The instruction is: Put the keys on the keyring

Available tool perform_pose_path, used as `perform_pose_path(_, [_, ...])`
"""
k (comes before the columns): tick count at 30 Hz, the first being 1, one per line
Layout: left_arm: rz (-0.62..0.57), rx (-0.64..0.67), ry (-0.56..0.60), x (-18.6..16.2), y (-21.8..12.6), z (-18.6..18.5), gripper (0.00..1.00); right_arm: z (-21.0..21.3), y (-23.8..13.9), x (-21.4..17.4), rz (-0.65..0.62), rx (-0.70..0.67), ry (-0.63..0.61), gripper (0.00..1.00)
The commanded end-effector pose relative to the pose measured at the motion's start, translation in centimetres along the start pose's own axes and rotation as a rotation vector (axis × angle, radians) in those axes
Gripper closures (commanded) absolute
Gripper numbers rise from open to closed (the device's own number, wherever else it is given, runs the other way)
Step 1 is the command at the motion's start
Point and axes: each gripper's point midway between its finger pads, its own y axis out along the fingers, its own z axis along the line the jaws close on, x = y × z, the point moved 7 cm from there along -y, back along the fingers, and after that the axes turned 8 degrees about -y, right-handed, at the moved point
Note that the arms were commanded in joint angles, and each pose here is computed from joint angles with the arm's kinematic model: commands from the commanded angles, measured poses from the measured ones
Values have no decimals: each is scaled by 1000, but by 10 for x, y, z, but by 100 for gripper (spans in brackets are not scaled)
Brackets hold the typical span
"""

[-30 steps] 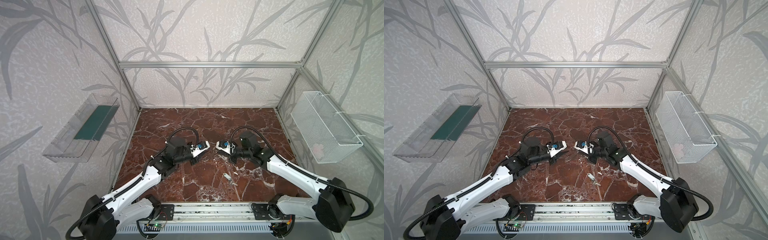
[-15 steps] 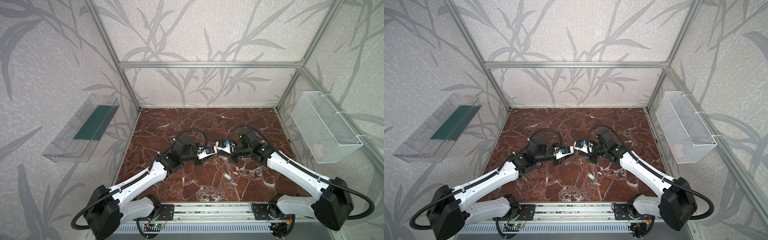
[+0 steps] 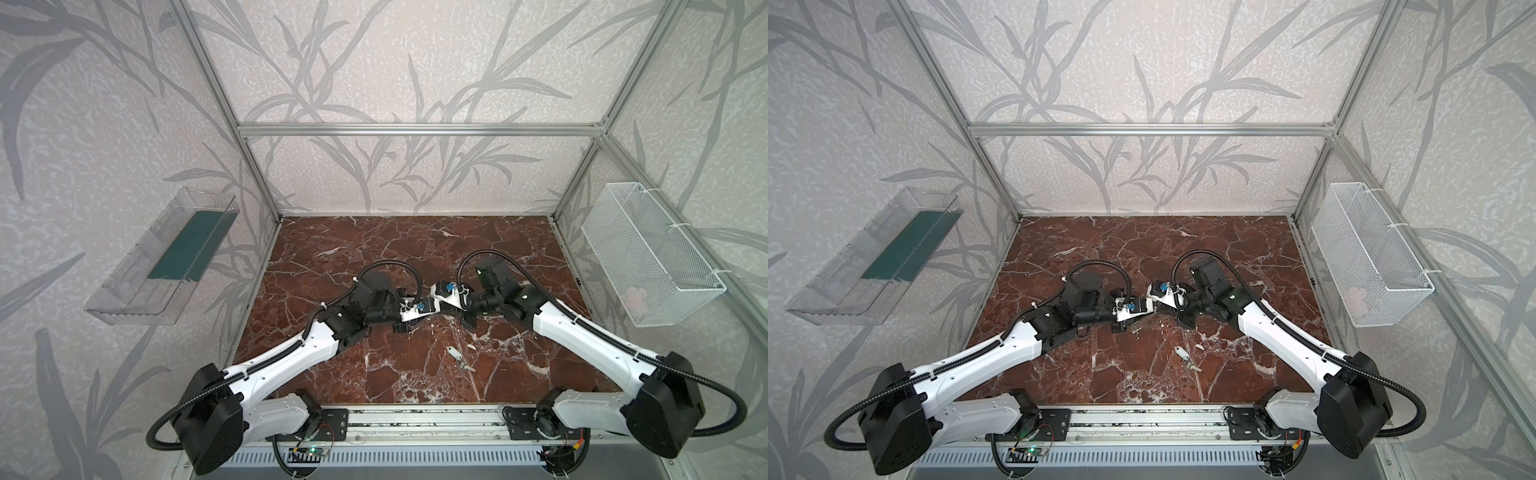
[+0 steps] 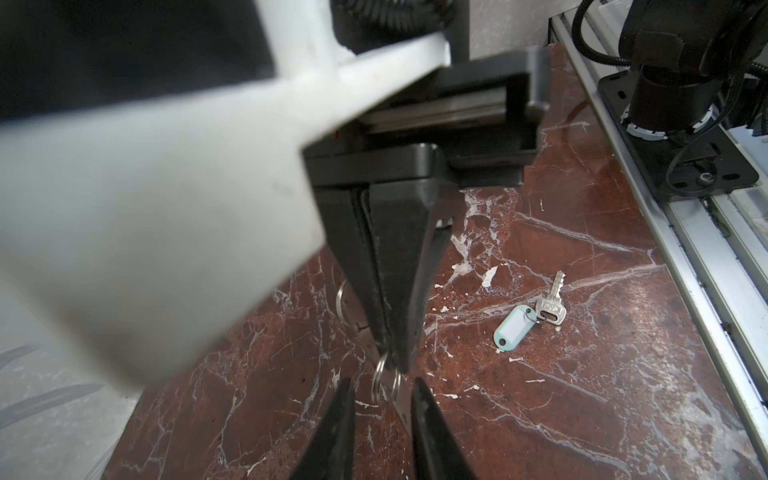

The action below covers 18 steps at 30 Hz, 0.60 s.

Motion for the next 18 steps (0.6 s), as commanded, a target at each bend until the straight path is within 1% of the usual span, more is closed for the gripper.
perform_pose_path(1, [-32,-10,22,8,2,2,74,-1,-3,12,-43,25,-6,100])
perform_pose_path(7, [-35,-12,21,9,4,2,80,0,-2,11,-32,41,4,100])
perform_pose_path(9, [-37,-14,22,9,4,2,80,0,-3,12,-34,39,2,100])
perform_pose_path(12, [-44,-23,21,9,4,0,85,0,-3,12,-32,35,1,100])
perform_pose_path(18, [-52,-60,-4,6,8,-5,88,-2,-6,16,-50,15,-7,100])
